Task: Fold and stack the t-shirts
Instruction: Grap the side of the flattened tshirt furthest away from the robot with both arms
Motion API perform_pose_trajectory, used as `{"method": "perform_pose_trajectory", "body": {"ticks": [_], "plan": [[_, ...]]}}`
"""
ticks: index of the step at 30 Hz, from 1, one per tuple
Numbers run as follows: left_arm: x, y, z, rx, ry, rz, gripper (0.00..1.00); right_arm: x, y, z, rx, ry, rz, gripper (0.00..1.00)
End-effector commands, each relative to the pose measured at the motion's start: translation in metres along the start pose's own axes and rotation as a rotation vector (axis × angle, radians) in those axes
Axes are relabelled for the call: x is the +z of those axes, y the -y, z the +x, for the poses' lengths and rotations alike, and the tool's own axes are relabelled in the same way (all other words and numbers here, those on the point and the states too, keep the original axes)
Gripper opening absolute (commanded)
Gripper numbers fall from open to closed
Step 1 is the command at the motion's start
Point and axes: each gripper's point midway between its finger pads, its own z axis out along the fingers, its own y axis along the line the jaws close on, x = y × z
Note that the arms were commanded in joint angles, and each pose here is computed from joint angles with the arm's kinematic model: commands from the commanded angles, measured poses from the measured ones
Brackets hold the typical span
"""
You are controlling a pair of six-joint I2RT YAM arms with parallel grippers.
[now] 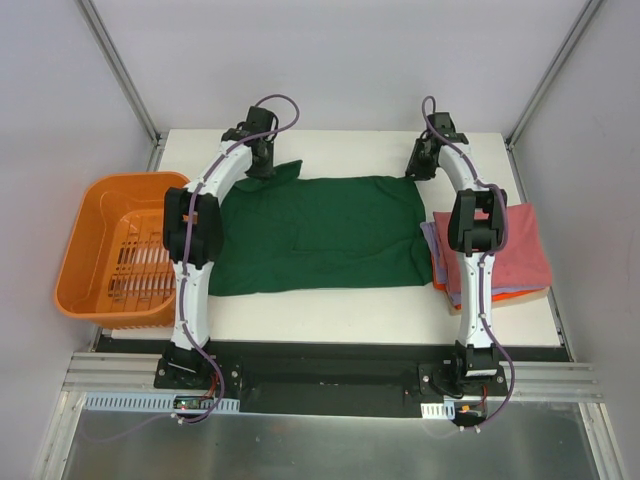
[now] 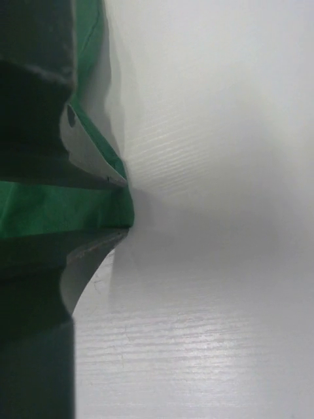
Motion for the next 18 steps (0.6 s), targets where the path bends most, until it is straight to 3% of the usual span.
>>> {"method": "perform_pose_trajectory", "body": {"ticks": [1,6,13,18], "plan": [[-0.038,-0.011,-0.02,0.0,0.071,-0.011,0.0,-0.004,0.01,0.005,0.006,-0.008,0.069,0.28],[-0.044,-0.015,-0.021,-0.002,0.08,-0.029,0.0,-0.011,0.008,-0.008,-0.024,0.041,0.063,0.0],[-0.06,-0.017,-0.02,0.01,0.093,-0.018,0.0,-0.05,-0.022,-0.027,-0.121,0.148,-0.027,0.0],[-0.075,-0.021,-0.005,0.013,0.079,-0.016,0.0,-0.08,-0.036,-0.011,-0.146,0.182,-0.073,0.01]]}}
